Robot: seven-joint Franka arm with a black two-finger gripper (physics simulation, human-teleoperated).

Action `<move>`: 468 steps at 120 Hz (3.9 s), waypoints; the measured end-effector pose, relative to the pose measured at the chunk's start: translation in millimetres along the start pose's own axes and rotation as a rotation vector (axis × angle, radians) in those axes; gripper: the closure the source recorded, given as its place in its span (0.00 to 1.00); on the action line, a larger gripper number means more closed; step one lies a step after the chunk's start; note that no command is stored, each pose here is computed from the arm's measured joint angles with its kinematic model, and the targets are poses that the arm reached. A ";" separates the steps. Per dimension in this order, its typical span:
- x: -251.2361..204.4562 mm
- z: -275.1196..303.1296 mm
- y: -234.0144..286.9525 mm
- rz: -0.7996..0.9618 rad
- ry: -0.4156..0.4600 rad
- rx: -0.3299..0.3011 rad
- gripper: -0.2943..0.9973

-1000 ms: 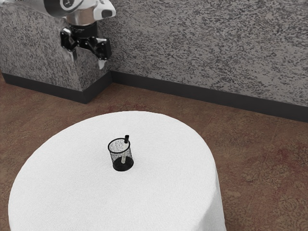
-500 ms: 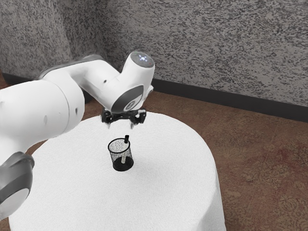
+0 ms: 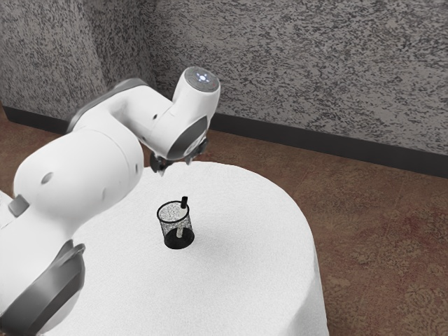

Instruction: Take the marker out of the pen holder and place it to the left of the pen holder.

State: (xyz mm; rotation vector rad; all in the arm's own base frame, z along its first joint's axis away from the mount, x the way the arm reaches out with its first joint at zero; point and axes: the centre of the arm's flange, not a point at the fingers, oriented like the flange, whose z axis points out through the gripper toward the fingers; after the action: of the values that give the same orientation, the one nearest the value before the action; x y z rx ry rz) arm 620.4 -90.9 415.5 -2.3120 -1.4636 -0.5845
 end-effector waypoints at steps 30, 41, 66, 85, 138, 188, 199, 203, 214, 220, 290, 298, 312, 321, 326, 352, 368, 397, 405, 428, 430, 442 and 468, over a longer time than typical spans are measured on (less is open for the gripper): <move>24.9 61.7 32.0 -0.127 -0.060 0.039 0.36; 35.2 24.4 23.1 -0.162 0.004 0.063 0.37; -0.7 6.7 8.5 -0.204 0.032 0.246 0.37; -22.6 24.1 2.2 -0.227 0.033 0.341 0.33; -53.8 48.3 20.4 -0.367 -0.127 0.305 0.42; -51.0 47.6 25.4 -0.451 -0.186 0.277 0.54; -48.7 46.2 25.3 -0.469 -0.206 0.270 0.57; -48.8 45.7 25.5 -0.473 -0.212 0.268 0.59; -47.1 43.6 25.2 -0.485 -0.222 0.264 0.62; -43.5 41.3 24.0 -0.493 -0.230 0.260 0.63; -38.0 44.3 20.3 -0.520 -0.256 0.267 0.78; -36.8 41.3 21.0 -0.520 -0.258 0.263 0.80; -27.3 32.5 18.8 -0.530 -0.262 0.249 0.82; -19.4 20.9 16.1 -0.536 -0.276 0.233 0.82; -13.7 14.1 13.8 -0.543 -0.277 0.224 0.83; 24.6 -27.6 -0.2 -0.584 -0.280 0.175 0.84; 49.0 -50.5 -8.4 -0.609 -0.268 0.160 0.84; 103.9 -55.5 -33.0 -0.629 -0.115 0.185 0.84; 120.0 -42.5 -41.8 -0.624 -0.048 0.217 0.84; 130.7 37.1 -62.3 -0.566 0.092 0.333 0.84; 130.5 43.8 -62.8 -0.558 0.109 0.338 0.84; 133.1 89.9 -67.5 -0.517 0.205 0.354 0.84; 107.0 160.0 -52.6 -0.380 0.327 0.324 0.84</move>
State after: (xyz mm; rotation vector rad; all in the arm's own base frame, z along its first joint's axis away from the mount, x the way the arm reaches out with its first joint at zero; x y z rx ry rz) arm 639.1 91.5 336.5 -1.6186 -1.6948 -0.7231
